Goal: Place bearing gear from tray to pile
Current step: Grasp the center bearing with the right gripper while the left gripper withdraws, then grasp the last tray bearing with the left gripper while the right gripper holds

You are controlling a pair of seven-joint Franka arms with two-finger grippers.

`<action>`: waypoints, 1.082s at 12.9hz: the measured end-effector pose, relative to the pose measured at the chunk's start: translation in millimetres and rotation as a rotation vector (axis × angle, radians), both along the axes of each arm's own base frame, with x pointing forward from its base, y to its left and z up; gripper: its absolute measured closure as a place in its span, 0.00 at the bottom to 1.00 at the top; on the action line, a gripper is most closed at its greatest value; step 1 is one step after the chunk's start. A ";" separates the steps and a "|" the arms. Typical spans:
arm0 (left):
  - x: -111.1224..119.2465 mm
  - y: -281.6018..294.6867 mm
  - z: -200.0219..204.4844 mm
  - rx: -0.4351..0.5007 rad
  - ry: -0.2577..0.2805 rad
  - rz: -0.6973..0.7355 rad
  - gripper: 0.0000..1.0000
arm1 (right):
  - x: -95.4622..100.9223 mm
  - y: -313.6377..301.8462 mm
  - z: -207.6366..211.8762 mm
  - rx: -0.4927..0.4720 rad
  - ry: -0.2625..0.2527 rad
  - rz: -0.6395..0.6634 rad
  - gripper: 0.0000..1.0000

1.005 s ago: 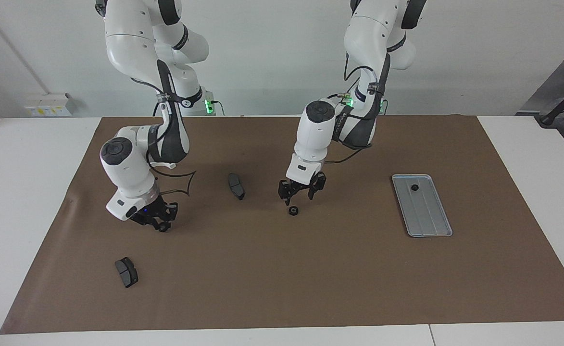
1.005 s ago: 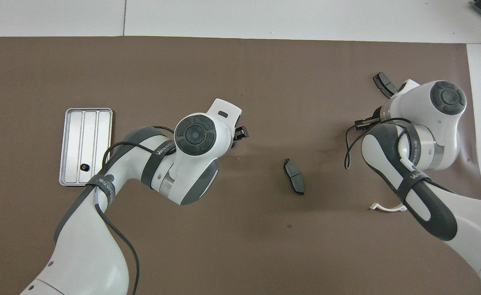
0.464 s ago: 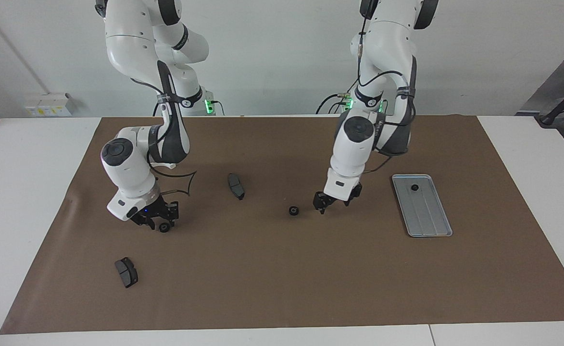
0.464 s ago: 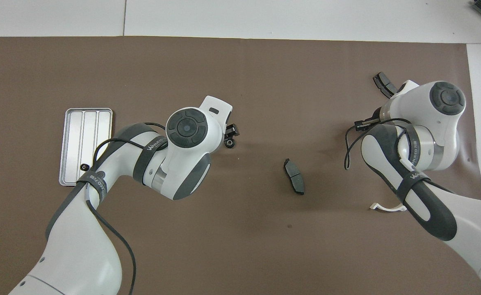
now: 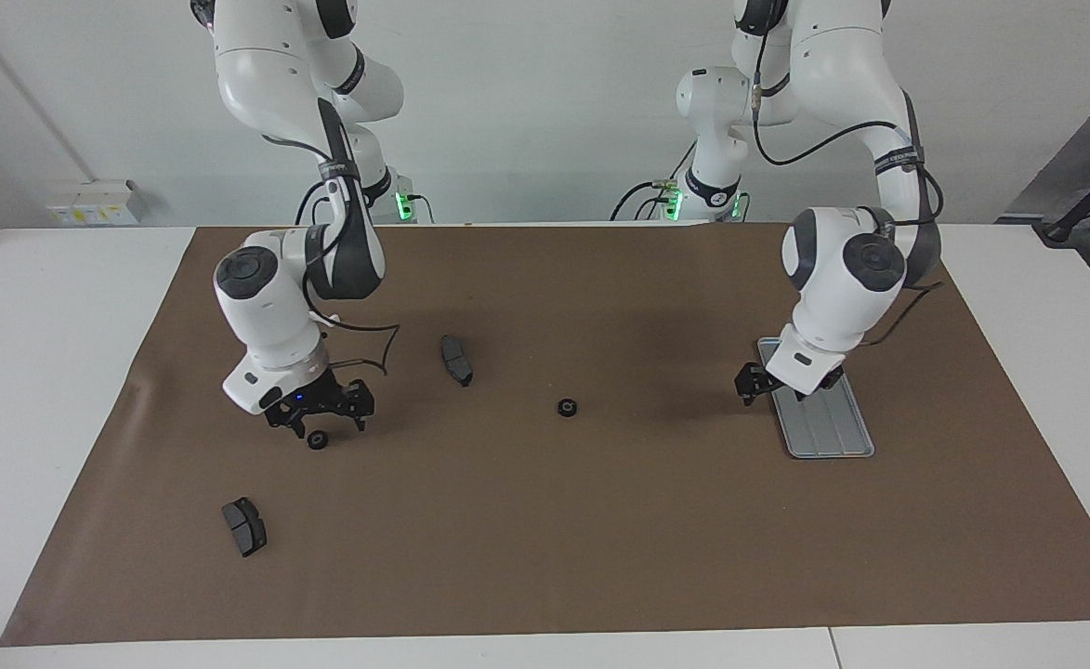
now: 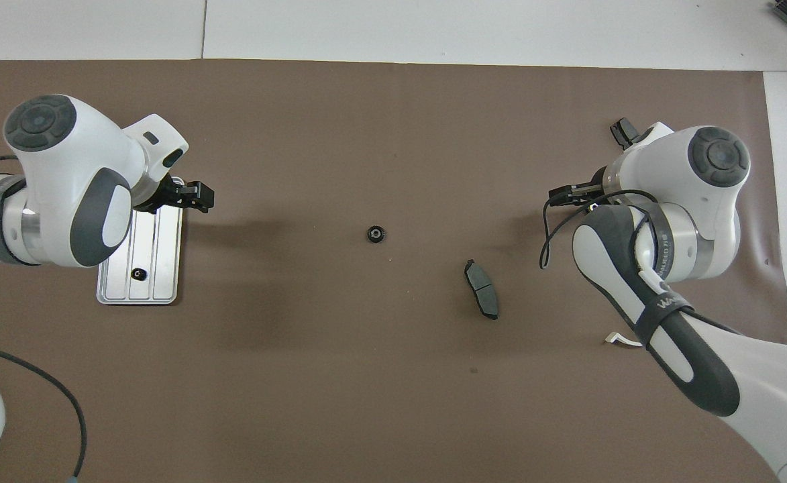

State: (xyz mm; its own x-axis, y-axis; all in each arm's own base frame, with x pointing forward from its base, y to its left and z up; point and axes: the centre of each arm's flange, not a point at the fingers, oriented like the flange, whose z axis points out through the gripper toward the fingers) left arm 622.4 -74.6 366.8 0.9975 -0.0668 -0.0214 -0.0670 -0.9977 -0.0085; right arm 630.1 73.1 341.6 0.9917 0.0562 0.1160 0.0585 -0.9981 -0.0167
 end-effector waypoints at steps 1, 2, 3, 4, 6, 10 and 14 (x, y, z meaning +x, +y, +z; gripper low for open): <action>-1.0 24.3 -0.2 -0.001 0.006 -0.041 0.07 | -2.4 29.1 11.7 0.009 0.006 -0.025 0.00; -3.9 48.1 -1.4 -0.003 0.014 -0.072 0.07 | -5.2 60.8 22.9 0.017 0.007 -0.038 0.00; -9.0 71.3 -3.6 -0.005 0.023 -0.098 0.07 | -9.5 93.5 31.2 0.026 0.000 -0.039 0.00; -15.3 90.4 -6.7 -0.008 0.035 -0.124 0.07 | -15.8 124.9 36.9 0.035 -0.008 -0.035 0.00; -27.0 111.7 -13.0 -0.014 0.055 -0.148 0.07 | -30.4 179.2 46.5 0.056 -0.021 -0.044 0.00; -53.3 108.9 -35.6 -0.017 0.067 -0.159 0.09 | -51.7 278.6 38.7 0.082 -0.022 -0.081 0.00; -77.9 106.6 -50.8 -0.016 0.059 -0.160 0.12 | -54.5 337.7 -12.7 0.030 -0.027 -0.066 0.00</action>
State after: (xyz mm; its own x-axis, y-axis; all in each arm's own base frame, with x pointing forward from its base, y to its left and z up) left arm 544.5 32.0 316.0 0.9711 -0.2259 -0.0771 -0.2254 -0.9741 0.0158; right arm 575.6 410.8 329.0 0.9896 -0.0132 0.1434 -0.0067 -0.9989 -0.0457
